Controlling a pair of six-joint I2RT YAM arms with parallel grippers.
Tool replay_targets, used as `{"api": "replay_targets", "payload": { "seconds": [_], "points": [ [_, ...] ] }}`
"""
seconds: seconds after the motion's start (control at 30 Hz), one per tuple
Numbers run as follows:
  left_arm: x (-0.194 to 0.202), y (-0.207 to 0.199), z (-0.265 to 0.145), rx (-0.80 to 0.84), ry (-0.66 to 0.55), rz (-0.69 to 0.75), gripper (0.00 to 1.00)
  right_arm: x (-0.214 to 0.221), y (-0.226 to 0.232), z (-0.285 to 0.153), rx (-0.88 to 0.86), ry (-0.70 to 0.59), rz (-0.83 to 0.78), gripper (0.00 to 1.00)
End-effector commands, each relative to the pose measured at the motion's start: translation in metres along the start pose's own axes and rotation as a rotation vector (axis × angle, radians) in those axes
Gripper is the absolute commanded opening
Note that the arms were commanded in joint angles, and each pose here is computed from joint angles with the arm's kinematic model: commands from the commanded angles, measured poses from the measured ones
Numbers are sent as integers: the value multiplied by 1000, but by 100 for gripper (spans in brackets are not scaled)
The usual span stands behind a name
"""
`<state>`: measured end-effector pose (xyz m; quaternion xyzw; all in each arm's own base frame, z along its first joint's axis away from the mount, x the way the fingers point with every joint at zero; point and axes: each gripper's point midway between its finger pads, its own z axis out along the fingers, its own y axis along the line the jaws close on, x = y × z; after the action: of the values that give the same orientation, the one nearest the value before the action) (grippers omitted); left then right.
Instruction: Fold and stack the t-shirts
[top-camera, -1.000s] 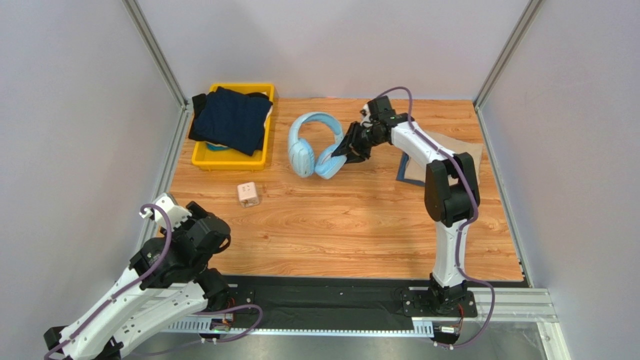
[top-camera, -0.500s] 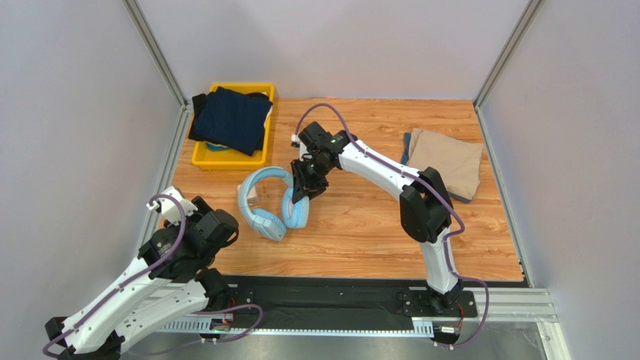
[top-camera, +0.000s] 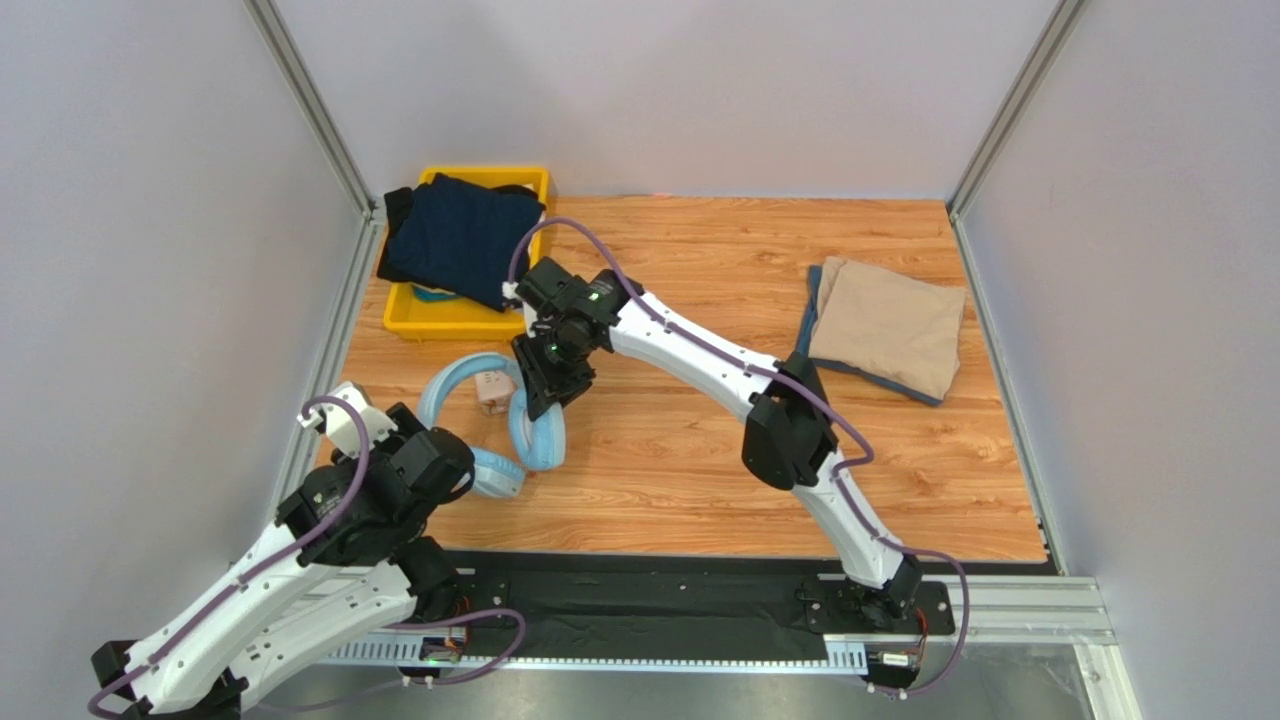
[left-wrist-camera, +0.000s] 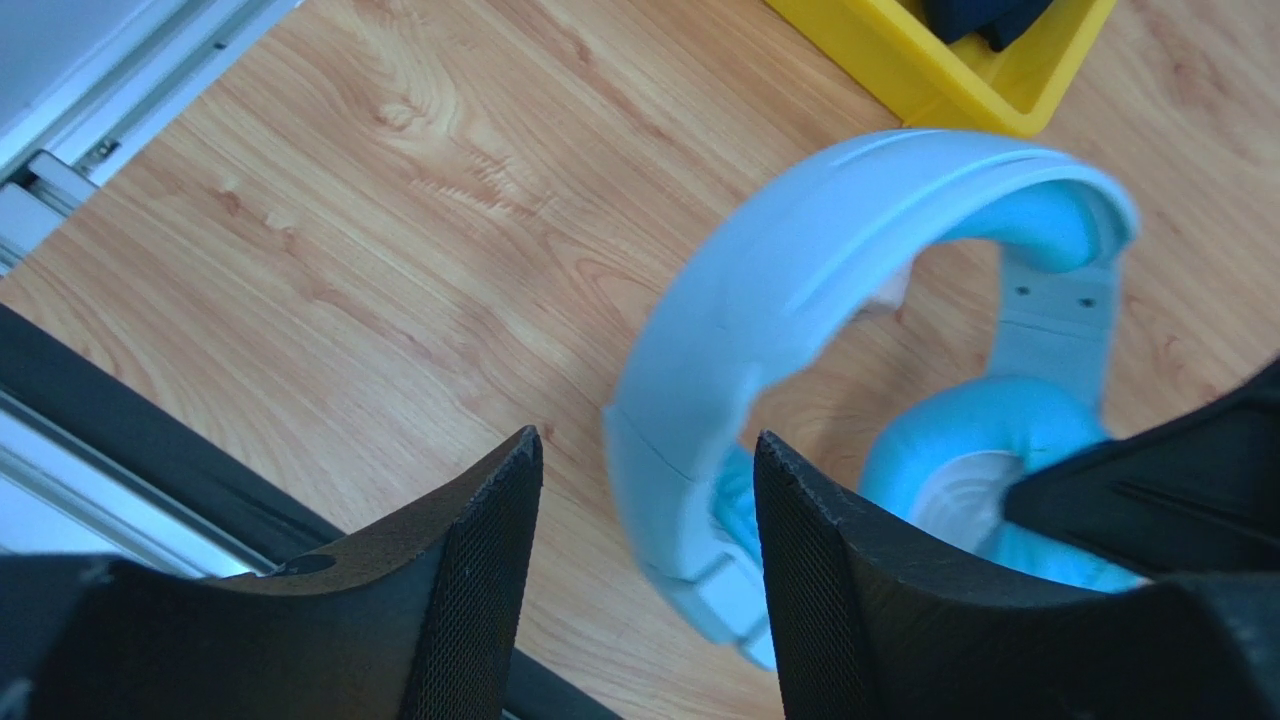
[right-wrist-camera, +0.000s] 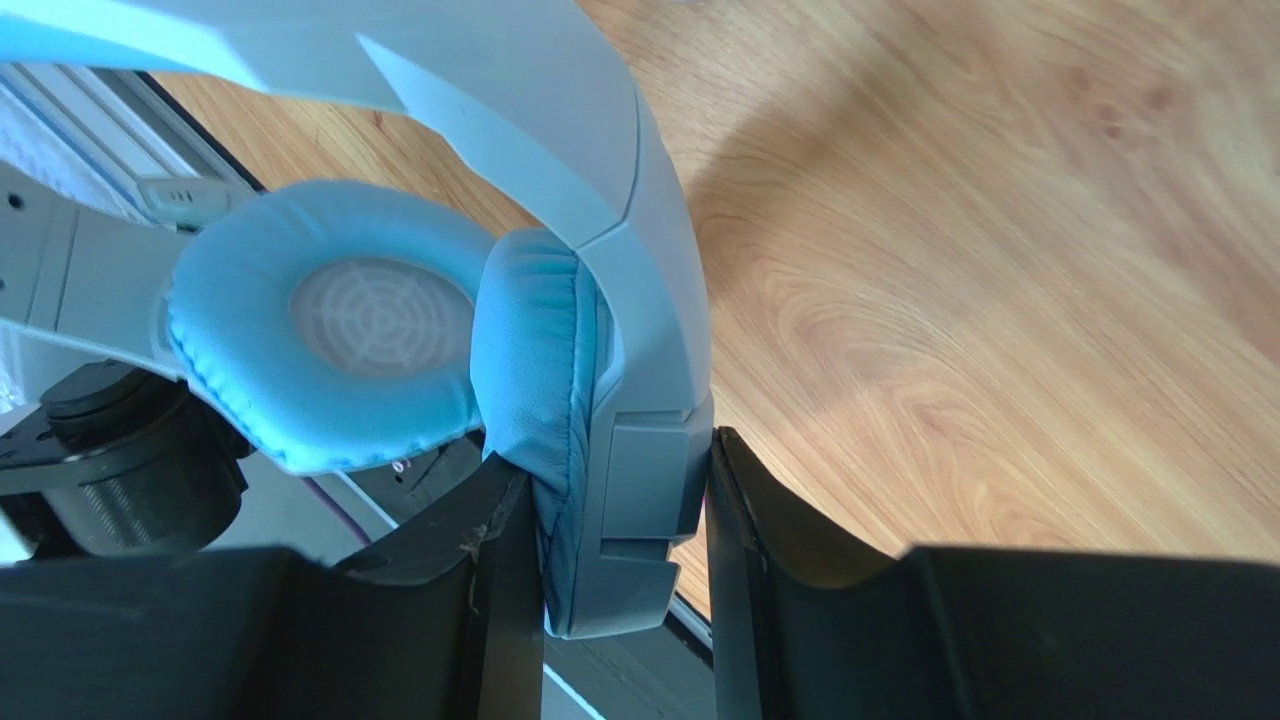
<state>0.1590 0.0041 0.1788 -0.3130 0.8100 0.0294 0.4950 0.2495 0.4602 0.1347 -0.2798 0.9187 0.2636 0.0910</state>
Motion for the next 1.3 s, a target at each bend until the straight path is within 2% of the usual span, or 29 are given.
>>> {"api": "replay_targets", "payload": {
  "seconds": [0.0,0.13,0.3,0.73,0.83,1.03,1.13,1.27],
  "points": [
    [3,28,-2,-69,11,0,61,-12,38,-2,-70,-41,-56,0],
    [8,36,-3,-89,27,2,61,-19,38,4,-32,-77,-81,0],
    [11,32,-2,-73,39,8,60,-30,15,4,71,-124,-93,0],
    [14,19,1,-46,44,32,59,-60,-38,4,164,-197,40,0],
    [14,19,1,-42,45,38,59,-65,-41,9,138,-193,55,8],
    [16,16,2,-30,44,40,59,-60,-37,20,81,-152,60,10],
    [18,12,3,-18,52,39,59,-60,-33,26,53,-147,87,18],
    [22,11,4,-17,61,46,59,-59,-25,35,3,-135,104,24]
  ]
}}
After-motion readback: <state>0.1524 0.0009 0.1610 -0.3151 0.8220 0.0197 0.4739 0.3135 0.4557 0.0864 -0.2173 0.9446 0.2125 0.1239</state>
